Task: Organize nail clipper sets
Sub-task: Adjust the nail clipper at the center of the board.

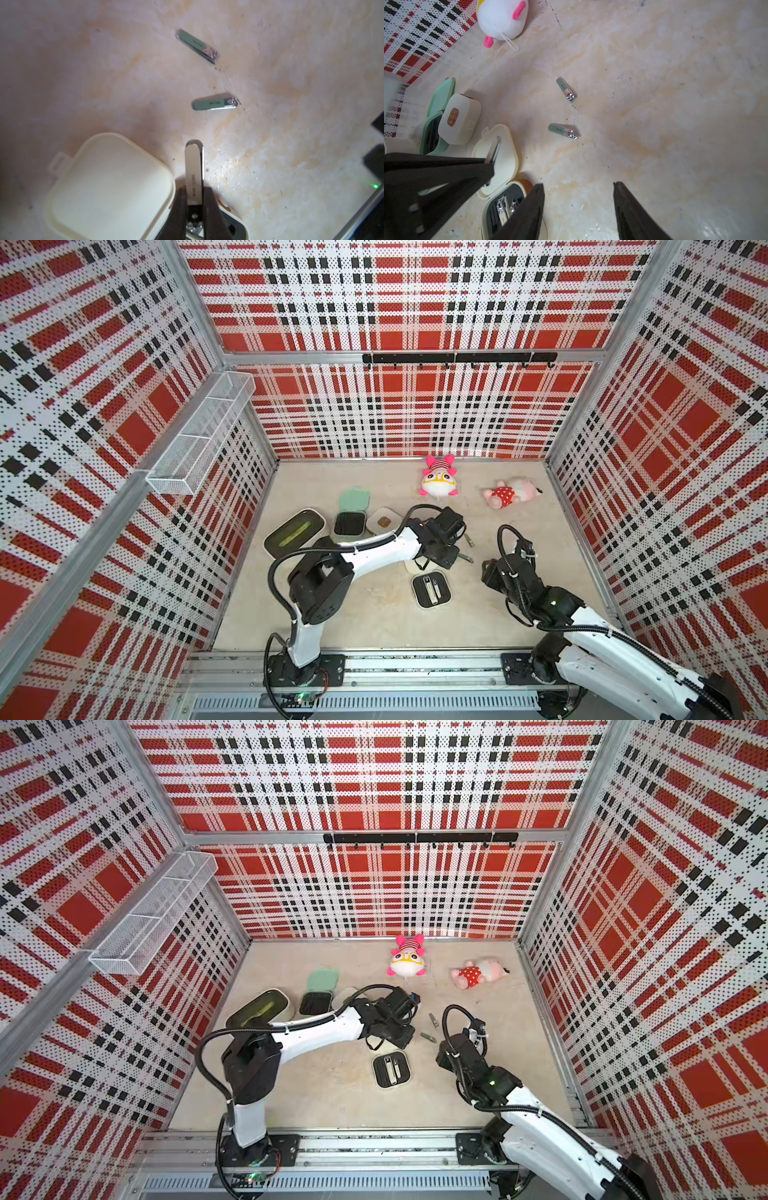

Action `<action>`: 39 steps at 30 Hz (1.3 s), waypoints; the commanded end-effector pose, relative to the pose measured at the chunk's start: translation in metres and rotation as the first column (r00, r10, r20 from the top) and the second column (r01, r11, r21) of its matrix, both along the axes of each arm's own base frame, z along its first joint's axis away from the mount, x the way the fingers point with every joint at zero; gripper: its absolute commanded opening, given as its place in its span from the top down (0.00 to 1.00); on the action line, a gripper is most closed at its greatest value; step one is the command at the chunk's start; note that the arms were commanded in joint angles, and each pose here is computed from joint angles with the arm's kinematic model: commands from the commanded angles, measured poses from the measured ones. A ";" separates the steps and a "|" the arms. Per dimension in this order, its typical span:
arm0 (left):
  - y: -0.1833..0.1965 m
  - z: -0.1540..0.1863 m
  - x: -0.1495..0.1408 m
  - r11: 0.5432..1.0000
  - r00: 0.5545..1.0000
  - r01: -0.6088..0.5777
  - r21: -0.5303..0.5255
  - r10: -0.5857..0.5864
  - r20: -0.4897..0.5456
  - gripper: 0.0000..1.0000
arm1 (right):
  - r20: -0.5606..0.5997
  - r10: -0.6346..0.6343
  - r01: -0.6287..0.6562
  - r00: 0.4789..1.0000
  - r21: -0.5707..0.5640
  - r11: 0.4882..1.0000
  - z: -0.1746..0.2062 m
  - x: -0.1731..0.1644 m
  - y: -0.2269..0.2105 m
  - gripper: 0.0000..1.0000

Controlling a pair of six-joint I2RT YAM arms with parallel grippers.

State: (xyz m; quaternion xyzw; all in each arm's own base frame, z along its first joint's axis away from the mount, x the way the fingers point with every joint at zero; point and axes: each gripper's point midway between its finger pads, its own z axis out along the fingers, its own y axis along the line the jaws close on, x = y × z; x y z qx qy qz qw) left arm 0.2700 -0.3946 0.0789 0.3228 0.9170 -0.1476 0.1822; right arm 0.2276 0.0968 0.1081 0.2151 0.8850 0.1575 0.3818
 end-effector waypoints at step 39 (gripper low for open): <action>0.028 0.033 0.050 0.966 0.989 -0.146 -0.214 0.151 0.007 0.68 | -0.191 0.169 -0.165 0.967 0.033 0.986 -0.039 -0.016 0.032 0.63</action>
